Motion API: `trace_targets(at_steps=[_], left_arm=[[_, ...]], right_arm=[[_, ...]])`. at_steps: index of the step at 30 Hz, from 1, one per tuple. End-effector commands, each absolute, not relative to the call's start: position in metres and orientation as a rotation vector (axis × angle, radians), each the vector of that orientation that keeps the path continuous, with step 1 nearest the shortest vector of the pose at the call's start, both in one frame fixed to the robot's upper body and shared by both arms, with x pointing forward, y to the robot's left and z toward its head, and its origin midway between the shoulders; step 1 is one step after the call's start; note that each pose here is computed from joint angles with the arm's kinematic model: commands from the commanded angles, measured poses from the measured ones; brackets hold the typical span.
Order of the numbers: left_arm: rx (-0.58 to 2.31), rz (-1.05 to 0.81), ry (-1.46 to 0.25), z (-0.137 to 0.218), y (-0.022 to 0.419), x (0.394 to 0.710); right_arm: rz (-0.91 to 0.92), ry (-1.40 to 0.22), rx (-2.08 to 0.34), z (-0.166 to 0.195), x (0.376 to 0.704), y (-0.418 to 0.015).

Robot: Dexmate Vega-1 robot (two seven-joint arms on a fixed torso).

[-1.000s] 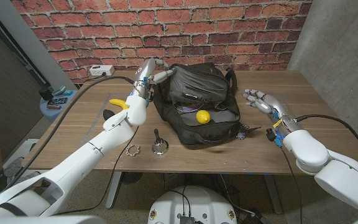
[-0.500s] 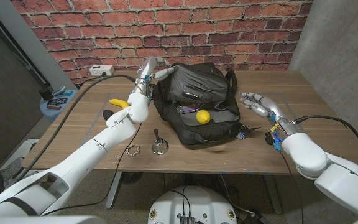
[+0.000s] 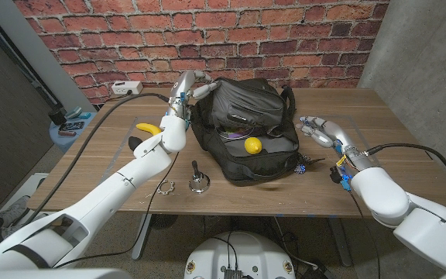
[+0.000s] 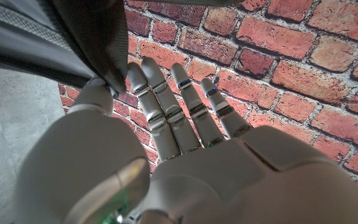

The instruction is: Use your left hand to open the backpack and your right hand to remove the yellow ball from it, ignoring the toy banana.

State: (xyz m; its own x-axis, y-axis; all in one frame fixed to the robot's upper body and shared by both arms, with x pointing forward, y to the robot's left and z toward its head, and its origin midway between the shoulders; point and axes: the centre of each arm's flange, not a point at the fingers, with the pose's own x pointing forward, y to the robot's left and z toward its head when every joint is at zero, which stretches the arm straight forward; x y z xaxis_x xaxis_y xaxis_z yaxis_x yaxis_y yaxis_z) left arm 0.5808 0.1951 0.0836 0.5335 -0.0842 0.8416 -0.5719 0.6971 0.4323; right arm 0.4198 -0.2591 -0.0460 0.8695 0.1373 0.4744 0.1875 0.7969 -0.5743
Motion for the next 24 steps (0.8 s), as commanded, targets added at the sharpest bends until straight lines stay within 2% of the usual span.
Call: trace_targets(at_steps=[1,24], left_arm=[[0.691,0.339,-0.941,0.082,0.200,0.581],[0.615,0.388,-0.903,0.085,0.203,0.581]], right_arm=[[-0.014,-0.519,-0.811,-0.037,0.410,-0.252],[0.059,-0.537,-1.021,-0.005,0.415,-0.238]])
